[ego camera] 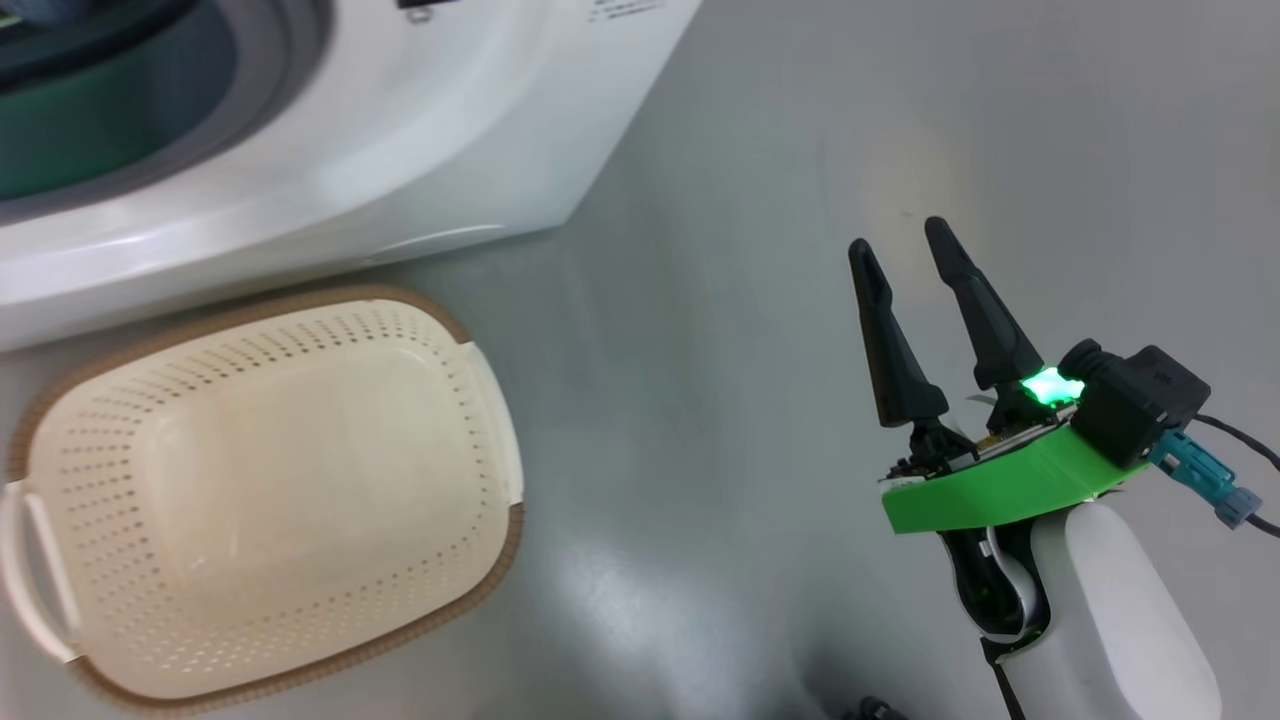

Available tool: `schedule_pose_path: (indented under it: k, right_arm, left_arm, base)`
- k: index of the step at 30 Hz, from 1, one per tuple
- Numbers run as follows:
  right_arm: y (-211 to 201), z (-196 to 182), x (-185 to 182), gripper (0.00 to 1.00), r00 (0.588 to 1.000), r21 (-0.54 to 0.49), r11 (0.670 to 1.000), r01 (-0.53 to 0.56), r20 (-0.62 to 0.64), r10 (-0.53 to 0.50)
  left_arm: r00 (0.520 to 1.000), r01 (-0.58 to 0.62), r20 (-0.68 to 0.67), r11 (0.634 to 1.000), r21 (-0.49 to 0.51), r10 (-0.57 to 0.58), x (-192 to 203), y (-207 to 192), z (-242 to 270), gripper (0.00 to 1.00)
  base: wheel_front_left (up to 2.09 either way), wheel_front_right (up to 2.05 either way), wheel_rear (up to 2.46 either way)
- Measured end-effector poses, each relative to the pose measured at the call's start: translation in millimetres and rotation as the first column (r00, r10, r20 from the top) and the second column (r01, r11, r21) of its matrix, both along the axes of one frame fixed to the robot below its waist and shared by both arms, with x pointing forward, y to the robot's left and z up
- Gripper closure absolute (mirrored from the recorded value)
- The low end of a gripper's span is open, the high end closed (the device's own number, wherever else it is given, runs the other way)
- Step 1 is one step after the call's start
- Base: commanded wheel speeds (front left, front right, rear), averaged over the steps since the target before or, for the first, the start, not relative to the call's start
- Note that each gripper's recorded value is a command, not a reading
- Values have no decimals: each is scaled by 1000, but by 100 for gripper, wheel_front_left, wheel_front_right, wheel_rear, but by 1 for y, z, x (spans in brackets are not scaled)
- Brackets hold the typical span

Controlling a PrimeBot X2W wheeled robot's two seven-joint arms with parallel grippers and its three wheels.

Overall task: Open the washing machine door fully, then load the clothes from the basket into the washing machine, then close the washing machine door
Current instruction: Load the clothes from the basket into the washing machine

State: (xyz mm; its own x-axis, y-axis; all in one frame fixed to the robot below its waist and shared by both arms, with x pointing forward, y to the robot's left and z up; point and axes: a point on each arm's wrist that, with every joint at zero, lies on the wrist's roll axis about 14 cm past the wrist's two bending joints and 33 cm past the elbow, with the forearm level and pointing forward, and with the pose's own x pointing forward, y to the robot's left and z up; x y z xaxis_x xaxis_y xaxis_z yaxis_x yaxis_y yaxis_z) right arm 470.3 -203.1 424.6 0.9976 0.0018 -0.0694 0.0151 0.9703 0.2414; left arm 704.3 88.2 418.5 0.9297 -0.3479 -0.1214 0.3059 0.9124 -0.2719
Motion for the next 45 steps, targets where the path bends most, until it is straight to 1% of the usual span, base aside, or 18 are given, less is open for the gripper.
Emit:
schedule_pose_path:
  k: [6, 8, 10, 12, 13, 14, 15, 19, 27, 31, 37, 45]
  right_arm:
    - [-10, -5, -2, 0, 999, -4, 1000, 28, -17, -28]
    - [-14, -7, -4, 0, 999, -2, 999, 38, -25, -38]
    - [-17, -8, -6, 0, 998, -4, 999, 46, -30, -46]
    - [-19, -8, -8, 0, 998, -10, 999, 52, -33, -52]
    - [-20, -8, -8, 0, 998, -12, 998, 55, -34, -55]
    - [-21, -7, -9, 0, 998, -15, 998, 58, -33, -58]
    - [-22, -6, -10, 0, 998, -16, 998, 60, -32, -60]
    - [-23, -2, -10, 0, 998, -17, 998, 62, -21, -63]
    - [-15, 8, -7, 0, 999, -8, 999, 42, 7, -41]
    - [-11, 14, -6, 0, 999, -4, 999, 32, 23, -32]
    - [-8, 30, -7, 0, 998, 9, 1000, 26, 59, -26]
    - [0, 49, -15, 0, 995, 2, 1000, 5, 98, -5]
  left_arm:
    - [998, -9, 60, 1000, 26, 8, 26, -3, 5, 100]
    - [999, -14, 46, 999, 39, 12, 30, -3, -3, 100]
    - [1000, 4, 26, 996, 85, -7, 31, -6, -13, 100]
    - [1000, 15, -19, 994, 111, -13, 32, -9, -24, 100]
    - [999, 16, -44, 993, 116, -11, 32, -9, -29, 82]
    - [998, 17, -66, 992, 121, -9, 32, -9, -33, 25]
    - [997, 16, -81, 992, 123, -6, 32, -9, -35, 0]
    - [997, 18, -82, 993, 117, -9, 31, -12, -27, 0]
    - [997, 14, -79, 996, 91, -7, 16, -14, -17, 0]
    - [998, 14, -65, 997, 71, -9, 3, -13, -16, 0]
    - [999, 30, -41, 998, 49, -28, -27, -11, -8, 0]
    - [999, 27, 25, 1000, 0, -27, -65, 0, 25, 0]
  base:
    - [0, 0, 0]
    - [0, 0, 0]
    - [0, 0, 0]
    - [0, 0, 0]
    - [0, 0, 0]
    - [0, 0, 0]
    - [0, 0, 0]
    - [0, 0, 0]
    - [0, 0, 0]
    - [0, 0, 0]
    - [0, 0, 0]
    - [0, 0, 0]
